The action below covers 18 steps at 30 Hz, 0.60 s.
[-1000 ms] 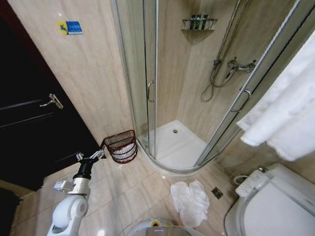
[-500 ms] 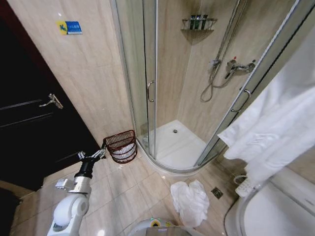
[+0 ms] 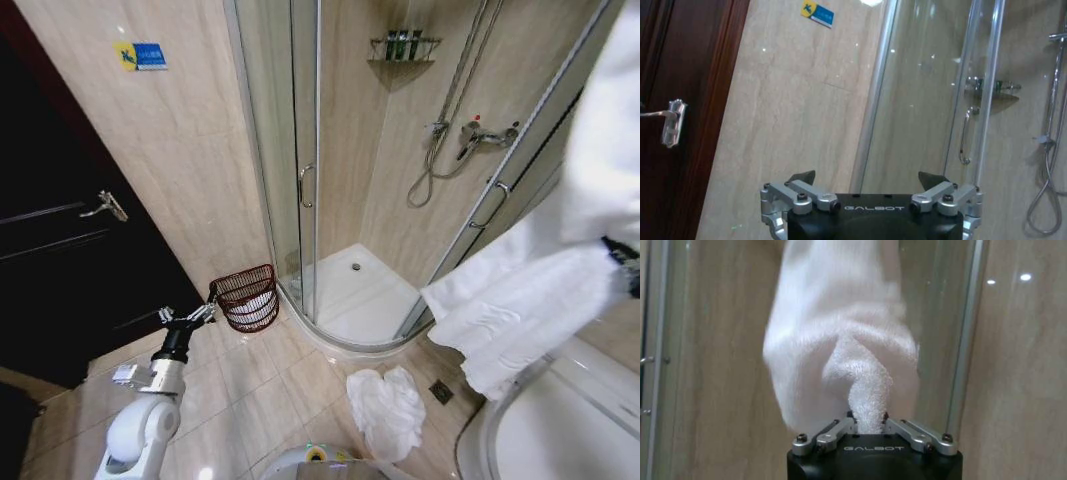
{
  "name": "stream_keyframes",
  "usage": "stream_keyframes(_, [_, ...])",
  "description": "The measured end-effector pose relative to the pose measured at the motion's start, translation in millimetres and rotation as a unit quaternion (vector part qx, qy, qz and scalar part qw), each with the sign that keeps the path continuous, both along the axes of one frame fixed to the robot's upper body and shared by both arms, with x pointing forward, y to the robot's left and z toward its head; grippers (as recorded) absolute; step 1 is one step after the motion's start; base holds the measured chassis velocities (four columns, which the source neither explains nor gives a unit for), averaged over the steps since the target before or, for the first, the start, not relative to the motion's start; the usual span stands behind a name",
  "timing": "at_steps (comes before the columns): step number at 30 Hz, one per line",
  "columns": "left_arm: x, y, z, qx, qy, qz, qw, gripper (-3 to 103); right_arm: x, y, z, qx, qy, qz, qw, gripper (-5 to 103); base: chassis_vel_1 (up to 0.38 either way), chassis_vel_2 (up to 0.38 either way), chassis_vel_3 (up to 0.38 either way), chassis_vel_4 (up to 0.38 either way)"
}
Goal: Discard the used towel into the hamper.
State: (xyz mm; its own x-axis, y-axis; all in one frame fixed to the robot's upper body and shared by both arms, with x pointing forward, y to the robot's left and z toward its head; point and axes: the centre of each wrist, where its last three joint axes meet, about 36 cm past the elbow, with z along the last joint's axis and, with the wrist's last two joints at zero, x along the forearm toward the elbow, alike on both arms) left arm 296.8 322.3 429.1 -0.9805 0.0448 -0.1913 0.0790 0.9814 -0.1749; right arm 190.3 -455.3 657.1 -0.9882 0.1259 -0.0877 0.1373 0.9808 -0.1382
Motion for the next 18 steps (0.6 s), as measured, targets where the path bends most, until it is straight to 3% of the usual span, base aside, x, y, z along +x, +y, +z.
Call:
stream_keyframes(7, [0.5,-6.6,-2.3,0.009,0.006,-0.005,0.9999,100,13.5,16.9,-46.9,0.01,0.006,0.025,1.0,9,0.0,0.0,0.0,0.0])
stream_keyframes(18, [3.1,-12.1,2.0,0.013,0.004,-0.009,0.9999,100,36.4,71.1,-38.0,0.018,-0.029,0.083,0.996,9,0.0,0.0,0.0,0.0])
